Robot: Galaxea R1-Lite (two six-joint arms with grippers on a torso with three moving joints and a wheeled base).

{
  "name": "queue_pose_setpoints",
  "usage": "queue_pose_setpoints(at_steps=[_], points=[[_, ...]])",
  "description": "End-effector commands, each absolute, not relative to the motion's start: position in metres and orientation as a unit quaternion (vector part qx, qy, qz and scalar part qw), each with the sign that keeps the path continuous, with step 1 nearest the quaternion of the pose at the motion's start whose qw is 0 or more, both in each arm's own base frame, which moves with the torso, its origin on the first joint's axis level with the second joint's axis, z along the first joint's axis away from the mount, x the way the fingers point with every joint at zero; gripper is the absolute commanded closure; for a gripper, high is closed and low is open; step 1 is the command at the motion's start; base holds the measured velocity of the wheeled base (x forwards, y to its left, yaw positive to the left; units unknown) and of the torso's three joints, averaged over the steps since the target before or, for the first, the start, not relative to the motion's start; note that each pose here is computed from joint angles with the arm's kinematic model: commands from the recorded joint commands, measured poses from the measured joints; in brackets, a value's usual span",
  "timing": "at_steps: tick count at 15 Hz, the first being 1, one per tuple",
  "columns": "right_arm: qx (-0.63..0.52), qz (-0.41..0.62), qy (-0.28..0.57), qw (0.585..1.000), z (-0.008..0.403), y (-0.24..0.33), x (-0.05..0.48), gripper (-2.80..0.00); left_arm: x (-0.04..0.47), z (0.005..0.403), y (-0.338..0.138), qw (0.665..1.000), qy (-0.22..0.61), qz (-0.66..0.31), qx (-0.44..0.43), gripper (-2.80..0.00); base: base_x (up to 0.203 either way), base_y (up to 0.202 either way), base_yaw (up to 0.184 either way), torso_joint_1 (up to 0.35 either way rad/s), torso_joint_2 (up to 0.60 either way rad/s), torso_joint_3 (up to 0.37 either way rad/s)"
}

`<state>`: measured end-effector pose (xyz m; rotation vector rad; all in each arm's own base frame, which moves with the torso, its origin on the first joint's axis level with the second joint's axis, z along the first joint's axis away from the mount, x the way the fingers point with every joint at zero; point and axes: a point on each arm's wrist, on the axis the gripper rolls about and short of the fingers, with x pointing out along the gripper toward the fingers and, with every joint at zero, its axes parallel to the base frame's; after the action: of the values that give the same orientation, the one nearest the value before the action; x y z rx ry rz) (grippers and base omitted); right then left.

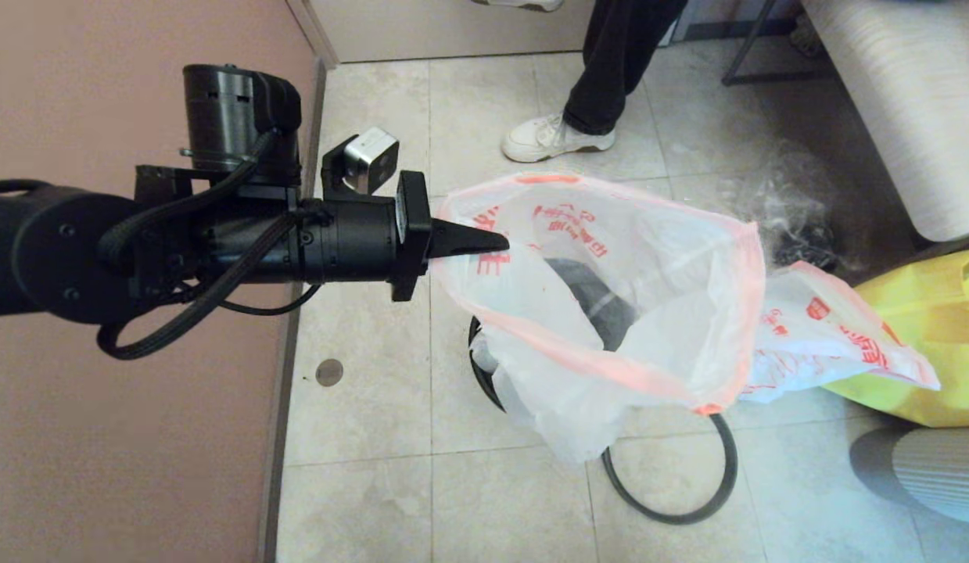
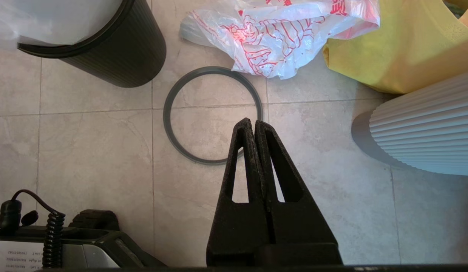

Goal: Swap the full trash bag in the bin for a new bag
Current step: Put the new garbage bag on the trash can

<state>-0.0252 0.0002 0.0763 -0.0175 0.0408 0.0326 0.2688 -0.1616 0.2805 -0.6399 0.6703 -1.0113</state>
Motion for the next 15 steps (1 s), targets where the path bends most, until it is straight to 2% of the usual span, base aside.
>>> queue_pose_setpoints(at_steps=[1,3,10,13,15], points=[[-0.009,0.017,0.021,1.0,0.076,0.0,-0.025,0.0,0.268,0.269,-0.157,0.78,0.318,-0.459,-0.283,0.0,0.0,0.0,0.0,0.0,0.0,0.0],[-0.009,0.017,0.021,1.0,0.076,0.0,-0.025,0.0,0.265,0.259,-0.156,0.781,0.328,-0.455,-0.276,0.0,0.0,0.0,0.0,0.0,0.0,0.0],[-0.049,0.02,0.043,0.998,0.081,0.0,-0.023,0.0,0.256,0.27,-0.153,0.783,0.313,-0.462,-0.274,0.0,0.0,0.0,0.0,0.0,0.0,0.0],[-0.035,0.024,0.047,0.998,0.135,0.0,-0.015,0.0,0.254,0.27,-0.151,0.783,0.313,-0.461,-0.276,0.0,0.0,0.0,0.0,0.0,0.0,0.0],[-0.01,0.043,0.103,0.994,0.165,0.002,0.014,0.0,0.253,0.27,-0.153,0.782,0.314,-0.462,-0.276,0.0,0.0,0.0,0.0,0.0,0.0,0.0]])
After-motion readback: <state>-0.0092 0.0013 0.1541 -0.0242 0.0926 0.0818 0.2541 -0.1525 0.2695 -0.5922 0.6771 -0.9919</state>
